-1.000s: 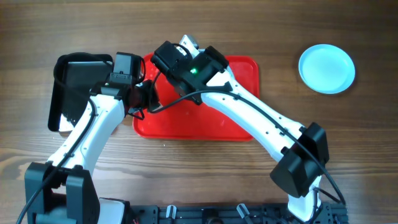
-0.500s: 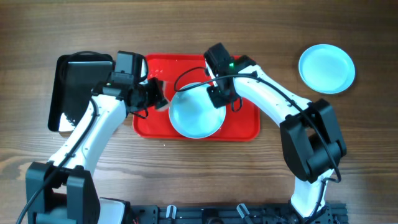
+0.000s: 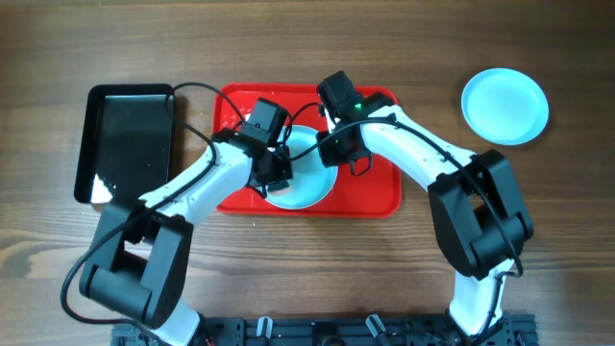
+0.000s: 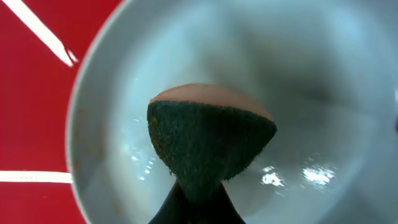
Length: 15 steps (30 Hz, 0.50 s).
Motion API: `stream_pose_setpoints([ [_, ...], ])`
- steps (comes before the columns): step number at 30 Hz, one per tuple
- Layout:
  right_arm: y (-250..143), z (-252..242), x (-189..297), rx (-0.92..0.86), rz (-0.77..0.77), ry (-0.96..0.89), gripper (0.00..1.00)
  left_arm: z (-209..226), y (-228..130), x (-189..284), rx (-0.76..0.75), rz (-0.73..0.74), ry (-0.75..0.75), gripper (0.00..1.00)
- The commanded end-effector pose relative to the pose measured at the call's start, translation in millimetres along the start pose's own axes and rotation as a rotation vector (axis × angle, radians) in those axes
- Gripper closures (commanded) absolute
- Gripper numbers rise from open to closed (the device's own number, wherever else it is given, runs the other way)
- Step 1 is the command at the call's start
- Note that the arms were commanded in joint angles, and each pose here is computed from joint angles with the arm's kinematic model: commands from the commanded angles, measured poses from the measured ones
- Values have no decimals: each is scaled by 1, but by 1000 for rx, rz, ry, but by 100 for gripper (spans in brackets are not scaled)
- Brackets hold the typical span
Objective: Clean dirty plates on tray and stack at the side
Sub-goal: 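Scrub the held plate with the green sponge in the left gripper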
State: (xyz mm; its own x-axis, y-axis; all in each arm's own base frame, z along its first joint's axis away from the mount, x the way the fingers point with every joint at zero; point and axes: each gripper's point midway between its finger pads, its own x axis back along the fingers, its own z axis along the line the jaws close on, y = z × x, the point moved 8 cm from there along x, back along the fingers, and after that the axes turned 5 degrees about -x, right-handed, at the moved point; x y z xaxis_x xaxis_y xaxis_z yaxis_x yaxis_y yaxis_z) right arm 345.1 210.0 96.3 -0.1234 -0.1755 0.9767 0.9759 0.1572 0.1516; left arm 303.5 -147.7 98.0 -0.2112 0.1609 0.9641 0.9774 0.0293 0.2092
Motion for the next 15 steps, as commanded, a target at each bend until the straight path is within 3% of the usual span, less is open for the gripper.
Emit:
stream_pose_setpoints([
  [1, -2, -3, -6, -23, 22, 3, 96, 12, 6, -10, -4, -55, 143, 96],
  [6, -3, -3, -6, -21, 30, -1, 96, 22, 10, -23, -34, -82, 252, 96],
  [11, -5, -11, -6, -25, 31, -72, 96, 53, 25, -5, -40, -263, 634, 96],
  [15, -6, -12, -6, -25, 32, -89, 96, 60, 31, 2, -39, -325, 743, 96],
])
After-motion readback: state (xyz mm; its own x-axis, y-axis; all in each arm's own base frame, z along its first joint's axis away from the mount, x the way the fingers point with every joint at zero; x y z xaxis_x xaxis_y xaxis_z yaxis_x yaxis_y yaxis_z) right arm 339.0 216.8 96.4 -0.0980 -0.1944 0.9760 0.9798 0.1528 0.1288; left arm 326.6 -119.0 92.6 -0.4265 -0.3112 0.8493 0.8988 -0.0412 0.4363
